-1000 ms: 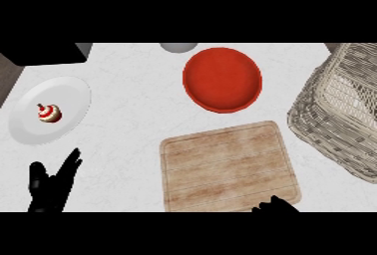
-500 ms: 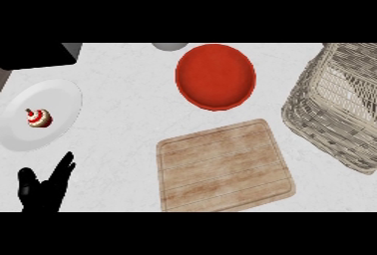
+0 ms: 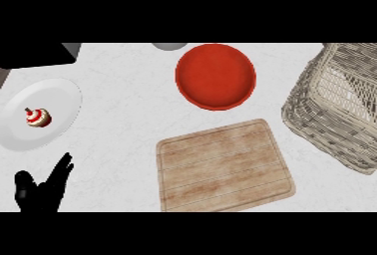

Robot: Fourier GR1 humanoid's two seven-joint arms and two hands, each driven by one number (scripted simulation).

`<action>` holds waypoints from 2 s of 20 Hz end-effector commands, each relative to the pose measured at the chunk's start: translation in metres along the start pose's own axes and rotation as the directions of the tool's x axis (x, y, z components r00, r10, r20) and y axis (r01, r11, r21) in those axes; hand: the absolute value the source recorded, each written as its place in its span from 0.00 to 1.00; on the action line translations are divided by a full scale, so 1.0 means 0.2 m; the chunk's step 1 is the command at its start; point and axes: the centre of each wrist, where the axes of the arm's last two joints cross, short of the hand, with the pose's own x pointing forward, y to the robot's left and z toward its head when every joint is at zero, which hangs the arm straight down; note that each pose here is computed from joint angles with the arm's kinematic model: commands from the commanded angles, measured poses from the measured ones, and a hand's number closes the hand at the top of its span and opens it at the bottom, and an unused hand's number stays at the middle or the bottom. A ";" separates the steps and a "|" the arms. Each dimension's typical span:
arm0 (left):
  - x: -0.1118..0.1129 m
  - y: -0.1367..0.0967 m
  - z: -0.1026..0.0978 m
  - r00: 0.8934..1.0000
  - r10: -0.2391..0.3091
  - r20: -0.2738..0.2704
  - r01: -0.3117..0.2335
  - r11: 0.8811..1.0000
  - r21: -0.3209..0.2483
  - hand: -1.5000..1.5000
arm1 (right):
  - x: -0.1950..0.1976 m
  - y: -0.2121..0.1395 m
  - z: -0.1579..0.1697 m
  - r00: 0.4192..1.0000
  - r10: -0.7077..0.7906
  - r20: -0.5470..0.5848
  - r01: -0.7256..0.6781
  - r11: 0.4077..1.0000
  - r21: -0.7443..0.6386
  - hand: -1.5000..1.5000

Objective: Pick the tomato from the cutting board and place it in the basket

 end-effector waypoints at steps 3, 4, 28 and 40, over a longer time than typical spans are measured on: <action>-0.02 0.00 0.00 1.000 -0.005 -0.027 0.004 1.000 -0.015 0.50 | 0.00 -0.26 -0.06 1.000 -0.015 -0.016 0.013 0.987 -0.160 1.00; -0.03 0.00 -0.01 0.999 -0.003 -0.038 0.002 1.000 -0.013 0.50 | -0.02 -0.30 -0.05 0.998 -0.040 -0.043 0.032 0.986 -0.165 1.00; 0.15 -0.24 -0.15 0.999 -0.051 -0.009 0.049 0.988 -0.145 0.50 | -0.51 -1.45 0.31 0.958 -0.177 -0.226 0.118 0.960 -0.253 1.00; 0.09 -0.19 -0.17 0.998 -0.065 -0.006 0.063 0.985 -0.159 0.50 | -0.91 -1.35 0.33 0.922 -0.305 -0.240 0.225 0.924 -0.308 1.00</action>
